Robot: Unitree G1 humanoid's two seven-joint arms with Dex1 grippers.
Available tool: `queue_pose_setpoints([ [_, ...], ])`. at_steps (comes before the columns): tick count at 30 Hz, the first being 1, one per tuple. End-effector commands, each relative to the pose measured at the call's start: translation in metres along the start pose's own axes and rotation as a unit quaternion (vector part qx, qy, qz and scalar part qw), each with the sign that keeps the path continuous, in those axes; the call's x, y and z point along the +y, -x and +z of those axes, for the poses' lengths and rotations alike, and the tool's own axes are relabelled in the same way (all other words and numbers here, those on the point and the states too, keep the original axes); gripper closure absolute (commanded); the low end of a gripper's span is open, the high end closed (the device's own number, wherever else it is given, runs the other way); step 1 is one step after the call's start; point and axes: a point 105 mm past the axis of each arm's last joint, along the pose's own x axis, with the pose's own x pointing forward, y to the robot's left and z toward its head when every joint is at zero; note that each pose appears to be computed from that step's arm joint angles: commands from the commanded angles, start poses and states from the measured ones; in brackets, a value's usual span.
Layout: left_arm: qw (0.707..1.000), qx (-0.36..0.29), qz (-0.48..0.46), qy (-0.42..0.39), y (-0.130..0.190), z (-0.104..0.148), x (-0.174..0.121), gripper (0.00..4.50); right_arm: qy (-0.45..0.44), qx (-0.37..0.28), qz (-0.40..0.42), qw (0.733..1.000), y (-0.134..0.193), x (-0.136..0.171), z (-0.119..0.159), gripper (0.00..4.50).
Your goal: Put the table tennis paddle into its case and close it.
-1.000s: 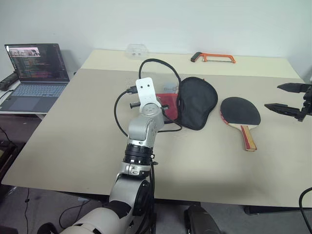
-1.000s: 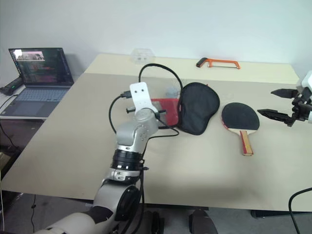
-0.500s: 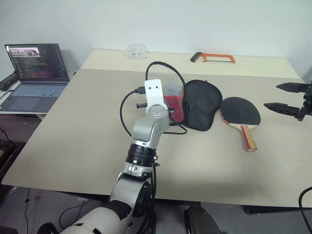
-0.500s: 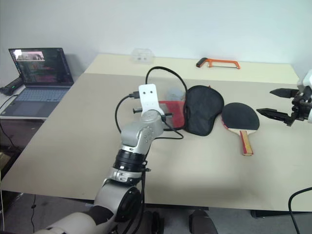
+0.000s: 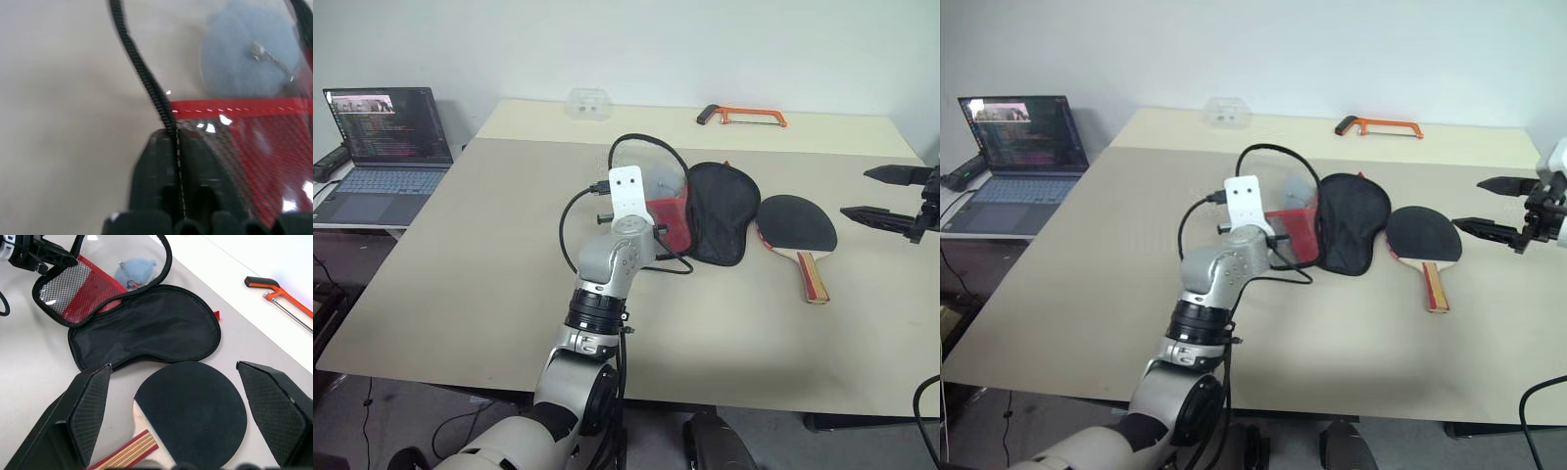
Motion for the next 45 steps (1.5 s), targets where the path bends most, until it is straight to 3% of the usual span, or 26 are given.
queue_pose_setpoints([
  [1, 0.993, -0.017, -0.109, 0.033, 0.033, 0.020, -0.074, 2.45, 0.020, -0.020, -0.006, 1.000, 0.006, -0.001, 0.015, 0.00],
  [8, 0.992, -0.052, -0.110, 0.021, 0.032, 0.035, -0.059, 0.01, 0.015, -0.011, -0.017, 1.000, 0.008, -0.003, 0.011, 0.00],
  [14, 0.981, -0.152, -0.119, -0.030, 0.043, 0.084, -0.039, 0.01, -0.051, 0.035, -0.145, 0.988, -0.007, -0.027, -0.014, 0.00],
  [17, 0.966, -0.190, -0.161, -0.069, 0.054, 0.105, -0.038, 0.01, -0.099, 0.082, -0.158, 0.979, -0.019, -0.014, -0.037, 0.00],
  [21, 0.952, -0.196, -0.206, -0.113, 0.060, 0.114, -0.031, 0.01, -0.168, 0.111, -0.184, 0.962, -0.025, -0.001, -0.049, 0.00],
  [25, 0.927, -0.186, -0.260, -0.198, 0.059, 0.110, -0.011, 0.01, -0.252, 0.123, -0.195, 0.940, -0.030, 0.019, -0.060, 0.00],
  [28, 0.906, -0.146, -0.287, -0.276, 0.050, 0.086, 0.018, 0.01, -0.322, 0.130, -0.199, 0.916, -0.037, 0.037, -0.070, 0.00],
  [33, 0.860, -0.093, -0.359, -0.350, 0.056, 0.055, 0.042, 0.01, -0.344, 0.158, -0.247, 0.892, -0.041, 0.043, -0.095, 0.00],
  [37, 0.861, -0.090, -0.340, -0.367, 0.048, 0.061, 0.057, 0.01, -0.351, 0.175, -0.277, 0.877, -0.045, 0.044, -0.111, 0.00],
  [44, 0.861, -0.092, -0.343, -0.364, 0.049, 0.061, 0.059, 0.01, -0.370, 0.189, -0.294, 0.861, -0.059, 0.049, -0.130, 0.00],
  [45, 0.862, -0.092, -0.341, -0.365, 0.049, 0.061, 0.060, 0.00, -0.371, 0.190, -0.293, 0.860, -0.061, 0.051, -0.132, 0.19],
])
